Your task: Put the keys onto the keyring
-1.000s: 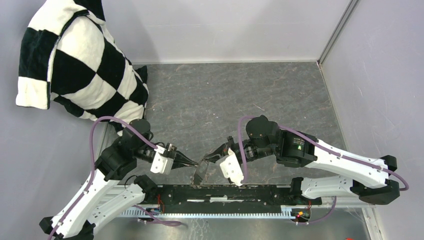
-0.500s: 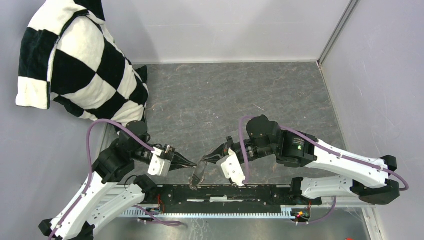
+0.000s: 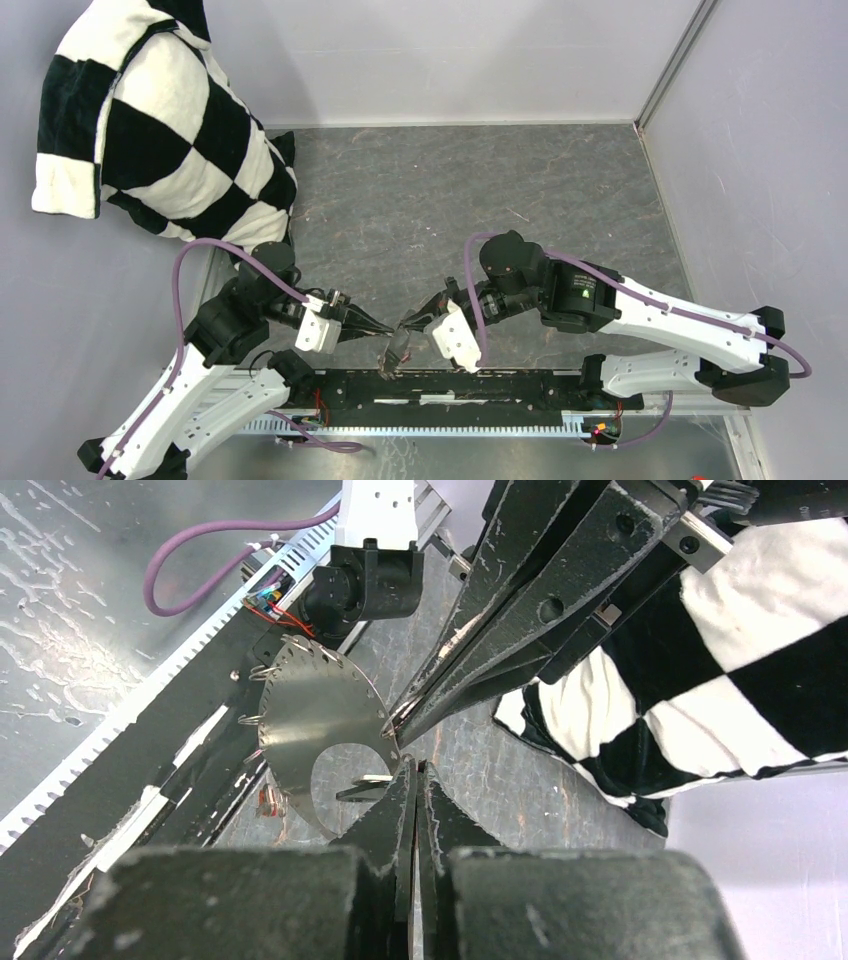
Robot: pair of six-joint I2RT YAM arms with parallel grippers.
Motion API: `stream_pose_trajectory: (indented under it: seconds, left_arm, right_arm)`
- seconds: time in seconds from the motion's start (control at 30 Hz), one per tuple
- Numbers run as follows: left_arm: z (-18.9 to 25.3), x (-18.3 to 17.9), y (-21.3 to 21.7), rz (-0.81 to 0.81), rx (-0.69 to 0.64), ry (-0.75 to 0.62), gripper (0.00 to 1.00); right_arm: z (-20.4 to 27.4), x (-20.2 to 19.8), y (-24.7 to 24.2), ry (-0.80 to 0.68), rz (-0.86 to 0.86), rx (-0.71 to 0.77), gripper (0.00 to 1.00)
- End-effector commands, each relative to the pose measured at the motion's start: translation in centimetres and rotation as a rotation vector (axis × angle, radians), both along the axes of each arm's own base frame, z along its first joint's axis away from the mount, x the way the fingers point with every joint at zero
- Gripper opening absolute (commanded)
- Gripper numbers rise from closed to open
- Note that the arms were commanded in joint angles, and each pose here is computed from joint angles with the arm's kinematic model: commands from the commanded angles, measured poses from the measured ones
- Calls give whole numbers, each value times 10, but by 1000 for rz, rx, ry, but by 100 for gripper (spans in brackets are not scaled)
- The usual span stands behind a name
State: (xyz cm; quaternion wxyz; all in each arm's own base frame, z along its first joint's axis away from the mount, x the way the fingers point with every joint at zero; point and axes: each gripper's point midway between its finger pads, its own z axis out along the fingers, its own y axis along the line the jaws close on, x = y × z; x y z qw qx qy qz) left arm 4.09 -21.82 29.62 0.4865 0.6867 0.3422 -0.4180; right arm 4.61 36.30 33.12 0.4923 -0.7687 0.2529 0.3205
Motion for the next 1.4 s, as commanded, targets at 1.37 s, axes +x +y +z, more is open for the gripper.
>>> stream_pose_trajectory:
  seconds: [1.37]
  left_arm:
    - [6, -2, -3, -27, -12, 11, 2]
  right_arm:
    - [24, -10, 12, -8, 48, 64, 0]
